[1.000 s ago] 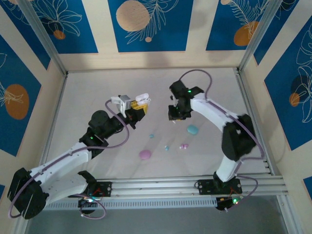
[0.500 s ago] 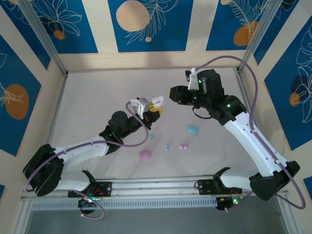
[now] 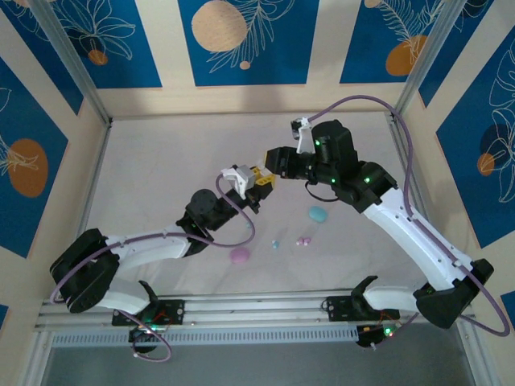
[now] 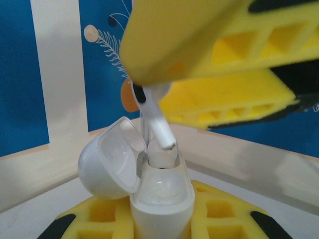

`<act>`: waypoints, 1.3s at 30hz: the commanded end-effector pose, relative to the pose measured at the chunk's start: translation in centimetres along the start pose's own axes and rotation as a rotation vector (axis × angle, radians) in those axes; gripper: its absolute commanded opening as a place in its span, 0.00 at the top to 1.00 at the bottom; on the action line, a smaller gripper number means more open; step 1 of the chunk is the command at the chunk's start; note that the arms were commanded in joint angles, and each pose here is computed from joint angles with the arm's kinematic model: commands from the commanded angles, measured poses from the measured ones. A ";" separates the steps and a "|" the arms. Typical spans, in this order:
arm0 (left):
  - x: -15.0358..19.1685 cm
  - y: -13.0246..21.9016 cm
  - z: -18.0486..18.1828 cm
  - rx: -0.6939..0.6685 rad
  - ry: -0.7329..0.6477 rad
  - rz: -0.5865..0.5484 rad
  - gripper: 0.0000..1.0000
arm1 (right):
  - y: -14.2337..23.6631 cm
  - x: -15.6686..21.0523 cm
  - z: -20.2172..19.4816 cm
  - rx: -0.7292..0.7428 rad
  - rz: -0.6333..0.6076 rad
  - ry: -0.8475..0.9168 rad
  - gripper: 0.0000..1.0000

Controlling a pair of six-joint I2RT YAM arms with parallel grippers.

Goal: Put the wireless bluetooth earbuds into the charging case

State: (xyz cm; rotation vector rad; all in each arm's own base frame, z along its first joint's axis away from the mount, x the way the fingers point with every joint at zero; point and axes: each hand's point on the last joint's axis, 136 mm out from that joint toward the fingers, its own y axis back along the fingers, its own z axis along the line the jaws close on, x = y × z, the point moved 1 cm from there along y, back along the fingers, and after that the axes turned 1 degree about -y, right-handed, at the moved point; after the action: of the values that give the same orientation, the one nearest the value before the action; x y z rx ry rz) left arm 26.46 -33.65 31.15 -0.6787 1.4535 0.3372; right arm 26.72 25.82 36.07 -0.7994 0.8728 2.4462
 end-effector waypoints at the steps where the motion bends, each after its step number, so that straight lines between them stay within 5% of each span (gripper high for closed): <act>1: -3.5 -0.4 -0.1 -0.017 -0.012 -0.110 0.88 | -0.1 0.2 0.1 0.027 0.003 0.017 0.71; 39: -5.2 -0.6 0.0 -0.021 0.040 -0.190 0.87 | -1.0 1.8 -1.2 0.112 0.042 0.151 0.68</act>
State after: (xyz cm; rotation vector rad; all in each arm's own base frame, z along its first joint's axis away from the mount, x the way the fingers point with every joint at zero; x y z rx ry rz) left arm 27.14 -33.55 31.42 -0.7271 1.4637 0.3469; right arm 26.73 26.65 34.61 -0.9465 1.0078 2.3834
